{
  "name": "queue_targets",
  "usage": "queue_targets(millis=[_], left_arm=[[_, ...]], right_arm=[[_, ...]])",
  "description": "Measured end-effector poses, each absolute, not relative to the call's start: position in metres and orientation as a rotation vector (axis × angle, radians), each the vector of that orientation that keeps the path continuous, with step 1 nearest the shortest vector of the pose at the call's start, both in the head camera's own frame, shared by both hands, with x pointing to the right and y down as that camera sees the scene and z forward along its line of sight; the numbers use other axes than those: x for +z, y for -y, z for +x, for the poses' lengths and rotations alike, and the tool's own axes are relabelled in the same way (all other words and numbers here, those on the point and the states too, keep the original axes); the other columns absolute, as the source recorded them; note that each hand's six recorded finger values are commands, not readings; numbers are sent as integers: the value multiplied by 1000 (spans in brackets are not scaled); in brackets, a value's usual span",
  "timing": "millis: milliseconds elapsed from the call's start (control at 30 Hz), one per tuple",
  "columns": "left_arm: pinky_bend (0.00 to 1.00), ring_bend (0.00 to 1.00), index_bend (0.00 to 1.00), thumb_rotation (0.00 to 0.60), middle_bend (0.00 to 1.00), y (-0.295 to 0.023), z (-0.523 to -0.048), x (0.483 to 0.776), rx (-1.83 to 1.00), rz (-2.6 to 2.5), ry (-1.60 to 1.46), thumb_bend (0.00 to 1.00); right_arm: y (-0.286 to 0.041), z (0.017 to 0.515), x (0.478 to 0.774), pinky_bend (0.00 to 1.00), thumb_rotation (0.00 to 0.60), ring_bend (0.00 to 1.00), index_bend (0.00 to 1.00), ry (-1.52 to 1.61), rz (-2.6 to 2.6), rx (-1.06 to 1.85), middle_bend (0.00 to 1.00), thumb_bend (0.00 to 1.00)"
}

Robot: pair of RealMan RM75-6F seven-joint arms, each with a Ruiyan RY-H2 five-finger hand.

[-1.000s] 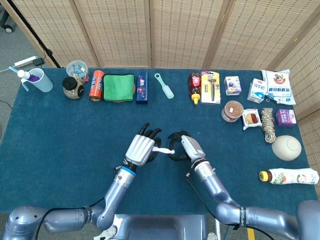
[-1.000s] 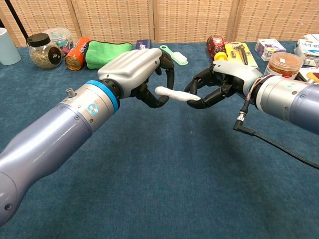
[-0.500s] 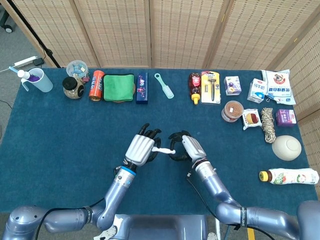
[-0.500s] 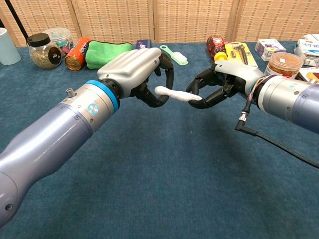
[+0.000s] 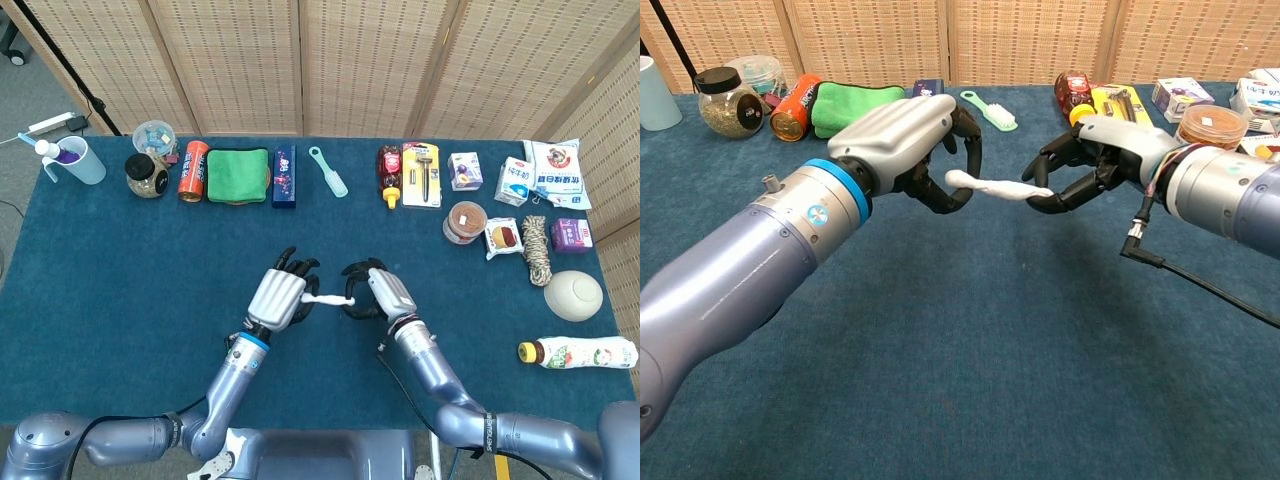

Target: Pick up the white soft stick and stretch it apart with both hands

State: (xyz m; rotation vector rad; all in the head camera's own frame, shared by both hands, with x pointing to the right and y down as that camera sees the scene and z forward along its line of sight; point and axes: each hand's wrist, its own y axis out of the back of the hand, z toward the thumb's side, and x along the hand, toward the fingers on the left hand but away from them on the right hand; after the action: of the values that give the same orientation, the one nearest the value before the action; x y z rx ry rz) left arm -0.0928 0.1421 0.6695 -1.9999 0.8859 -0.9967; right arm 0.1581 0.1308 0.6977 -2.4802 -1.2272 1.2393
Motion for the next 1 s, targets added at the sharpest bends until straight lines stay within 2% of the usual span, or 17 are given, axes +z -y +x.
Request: queue_targets(millis=[1000], left_arm=[[95,295,624,600,274,-106,-175,658,-1065,-1891,-978,373]], right_arm=[[-110,218,689,0,600,172,636,1309,-2314,1319,285,355]])
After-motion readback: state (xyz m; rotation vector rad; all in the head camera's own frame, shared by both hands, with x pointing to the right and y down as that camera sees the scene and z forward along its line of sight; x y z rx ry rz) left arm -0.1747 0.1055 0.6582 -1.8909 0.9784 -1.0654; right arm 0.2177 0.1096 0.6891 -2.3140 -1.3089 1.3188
